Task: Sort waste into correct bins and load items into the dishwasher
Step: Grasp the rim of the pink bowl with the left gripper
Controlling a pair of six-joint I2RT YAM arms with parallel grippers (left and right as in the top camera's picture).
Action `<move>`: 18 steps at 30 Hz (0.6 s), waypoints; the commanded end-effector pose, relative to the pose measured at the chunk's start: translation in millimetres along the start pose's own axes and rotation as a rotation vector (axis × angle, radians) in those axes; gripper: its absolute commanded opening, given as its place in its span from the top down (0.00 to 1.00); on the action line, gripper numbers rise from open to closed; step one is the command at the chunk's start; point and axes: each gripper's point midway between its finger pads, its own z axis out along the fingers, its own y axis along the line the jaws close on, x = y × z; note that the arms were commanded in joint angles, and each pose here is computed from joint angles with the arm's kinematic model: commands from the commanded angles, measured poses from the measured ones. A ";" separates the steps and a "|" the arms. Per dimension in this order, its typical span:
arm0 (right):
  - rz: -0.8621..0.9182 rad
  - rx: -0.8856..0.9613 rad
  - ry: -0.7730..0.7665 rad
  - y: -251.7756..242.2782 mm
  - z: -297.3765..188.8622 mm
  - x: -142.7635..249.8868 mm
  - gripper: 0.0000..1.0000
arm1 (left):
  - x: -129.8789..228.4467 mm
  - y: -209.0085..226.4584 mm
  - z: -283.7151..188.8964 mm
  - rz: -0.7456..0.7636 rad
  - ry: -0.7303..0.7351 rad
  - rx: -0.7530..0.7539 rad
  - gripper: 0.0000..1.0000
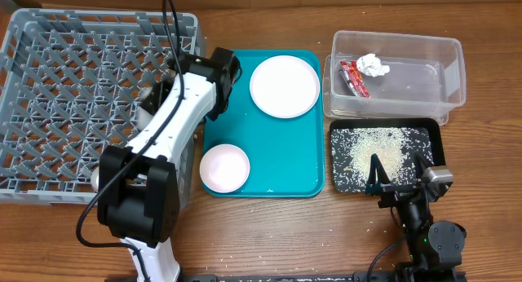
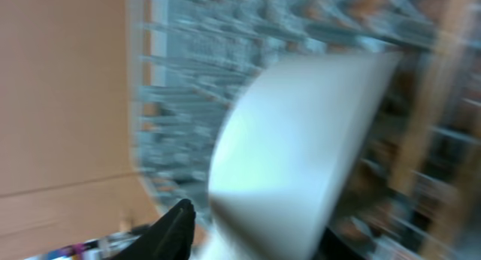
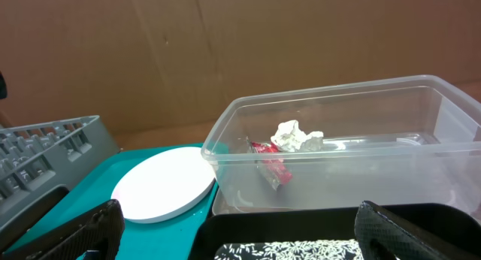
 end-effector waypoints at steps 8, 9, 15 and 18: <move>0.001 0.012 -0.006 -3.0 0.1 1.1 0.00 | -12.2 -38.6 -114.6 -0.219 0.022 0.860 0.18; 0.001 0.013 -0.006 -3.0 0.1 1.1 0.00 | -13.3 -39.5 -142.0 -0.223 0.008 1.008 0.00; 0.001 0.013 -0.006 -3.0 0.1 1.1 0.00 | 23.5 -30.7 -182.9 -0.102 0.030 1.185 0.15; 0.001 0.012 -0.006 -3.0 0.1 1.1 0.00 | 48.5 -43.7 -158.0 -0.114 0.152 1.074 0.20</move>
